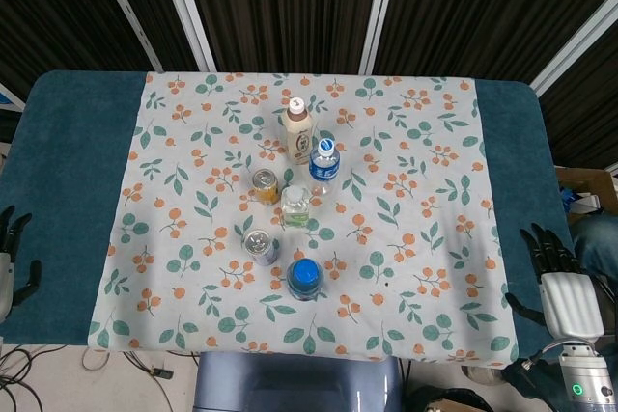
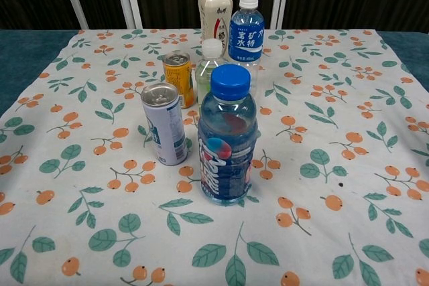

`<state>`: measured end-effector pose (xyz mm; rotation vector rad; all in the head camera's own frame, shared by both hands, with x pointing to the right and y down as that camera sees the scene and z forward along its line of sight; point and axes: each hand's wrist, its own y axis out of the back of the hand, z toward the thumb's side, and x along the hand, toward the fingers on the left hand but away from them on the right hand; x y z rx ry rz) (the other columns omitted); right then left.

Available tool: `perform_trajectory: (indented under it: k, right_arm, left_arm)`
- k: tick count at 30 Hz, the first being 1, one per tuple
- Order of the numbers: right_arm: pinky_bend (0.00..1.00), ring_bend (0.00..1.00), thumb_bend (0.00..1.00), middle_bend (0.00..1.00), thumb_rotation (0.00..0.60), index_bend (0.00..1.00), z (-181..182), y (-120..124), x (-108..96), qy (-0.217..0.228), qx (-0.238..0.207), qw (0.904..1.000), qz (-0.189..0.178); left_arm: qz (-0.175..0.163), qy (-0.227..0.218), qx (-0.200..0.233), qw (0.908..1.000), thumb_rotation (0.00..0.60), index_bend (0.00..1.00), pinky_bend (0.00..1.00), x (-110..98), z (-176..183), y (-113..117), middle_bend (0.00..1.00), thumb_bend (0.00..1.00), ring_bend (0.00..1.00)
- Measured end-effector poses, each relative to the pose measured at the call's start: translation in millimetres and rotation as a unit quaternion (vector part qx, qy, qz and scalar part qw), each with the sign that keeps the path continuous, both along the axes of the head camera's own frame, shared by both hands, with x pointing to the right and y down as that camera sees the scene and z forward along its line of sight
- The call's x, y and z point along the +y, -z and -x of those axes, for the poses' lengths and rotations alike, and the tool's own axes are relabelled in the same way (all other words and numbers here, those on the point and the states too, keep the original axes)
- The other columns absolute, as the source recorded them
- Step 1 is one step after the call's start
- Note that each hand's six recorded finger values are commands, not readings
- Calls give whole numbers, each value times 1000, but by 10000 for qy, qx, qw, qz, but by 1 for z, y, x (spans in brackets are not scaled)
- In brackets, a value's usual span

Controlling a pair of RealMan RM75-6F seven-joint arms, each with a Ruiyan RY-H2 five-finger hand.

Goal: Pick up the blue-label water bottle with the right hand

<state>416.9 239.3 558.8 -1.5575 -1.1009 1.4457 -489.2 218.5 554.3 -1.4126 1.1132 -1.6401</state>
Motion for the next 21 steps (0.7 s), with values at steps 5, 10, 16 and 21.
perform_trajectory:
  k: [5,10,16,21]
  right_arm:
    - [187,0,228,14,600,11,-1,-1,0,-23,2,10000,20]
    - [187,0,228,13,600,11,-1,-1,0,-38,-15,10000,42]
    - [187,0,217,14,600,11,-3,-1,0,-67,-72,9999,64]
    - [187,0,207,14,600,12,-6,-1,0,-150,-230,9995,125]
  left_arm:
    - [13,-3,-3,10000,600,110,0,0,0,-1,0,475,42]
    - [11,3,1,10000,600,110,0,0,0,-1,0,474,42]
    - [11,13,19,10000,600,110,0,0,0,-1,0,475,42]
    - [11,63,86,9999,600,110,0,-1,-1,-1,0,474,42]
